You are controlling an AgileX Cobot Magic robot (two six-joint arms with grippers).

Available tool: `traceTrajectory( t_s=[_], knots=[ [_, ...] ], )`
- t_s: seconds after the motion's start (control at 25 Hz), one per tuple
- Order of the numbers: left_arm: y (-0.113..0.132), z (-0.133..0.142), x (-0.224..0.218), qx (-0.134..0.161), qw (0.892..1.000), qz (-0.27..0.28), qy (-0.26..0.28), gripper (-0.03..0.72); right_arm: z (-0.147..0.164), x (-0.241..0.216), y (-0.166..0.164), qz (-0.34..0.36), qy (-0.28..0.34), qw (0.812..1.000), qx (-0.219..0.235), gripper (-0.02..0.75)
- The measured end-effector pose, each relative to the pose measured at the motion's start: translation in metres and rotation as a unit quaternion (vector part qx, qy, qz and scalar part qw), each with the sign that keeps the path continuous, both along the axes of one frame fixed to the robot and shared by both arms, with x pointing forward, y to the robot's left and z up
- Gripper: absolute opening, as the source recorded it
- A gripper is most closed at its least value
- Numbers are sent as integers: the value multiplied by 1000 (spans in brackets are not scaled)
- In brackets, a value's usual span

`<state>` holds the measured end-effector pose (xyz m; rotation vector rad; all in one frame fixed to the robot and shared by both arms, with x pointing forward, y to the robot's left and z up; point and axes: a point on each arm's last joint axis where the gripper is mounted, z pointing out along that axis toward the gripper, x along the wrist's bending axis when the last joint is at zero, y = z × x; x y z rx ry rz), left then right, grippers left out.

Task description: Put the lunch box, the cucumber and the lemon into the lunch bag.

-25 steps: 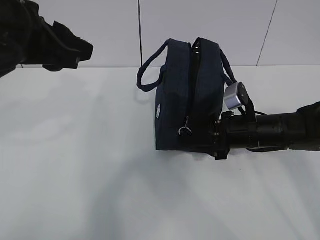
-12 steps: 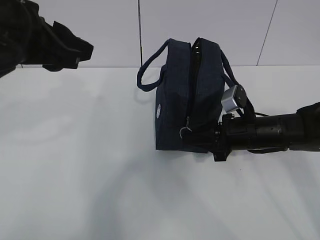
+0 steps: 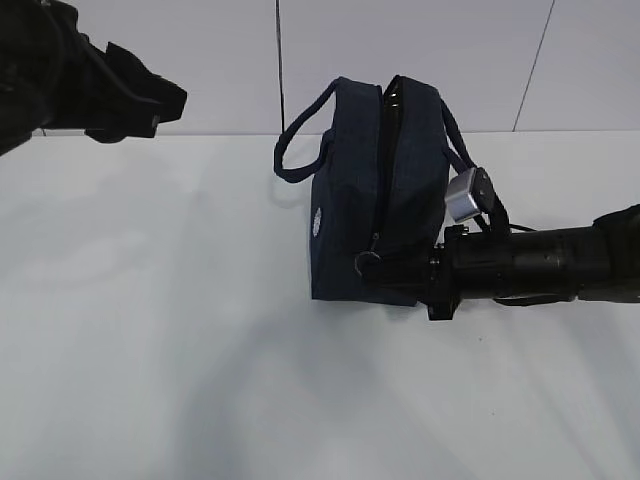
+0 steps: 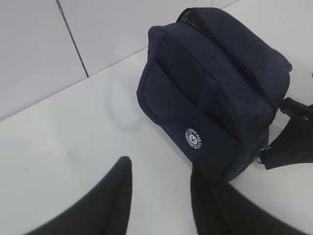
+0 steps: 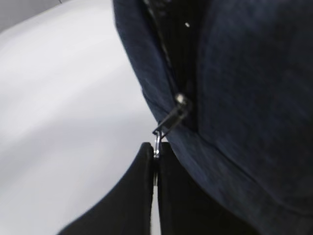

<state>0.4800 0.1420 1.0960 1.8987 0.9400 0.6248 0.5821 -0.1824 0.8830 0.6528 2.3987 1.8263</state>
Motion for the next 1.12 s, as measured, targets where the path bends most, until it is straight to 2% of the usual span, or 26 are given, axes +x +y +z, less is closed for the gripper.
traceTrajectory(
  t_s=[0.28, 0.64, 1.12],
  knots=[
    [0, 0, 0, 0, 1000, 0, 0, 291, 5, -1, 1, -4, 38, 999, 25, 7],
    [0, 0, 0, 0, 1000, 0, 0, 291, 48, -9, 2, 18, 13, 999, 23, 7],
    [0, 0, 0, 1, 1000, 0, 1, 291, 85, -16, 1, 14, 9, 999, 33, 7]
  ],
)
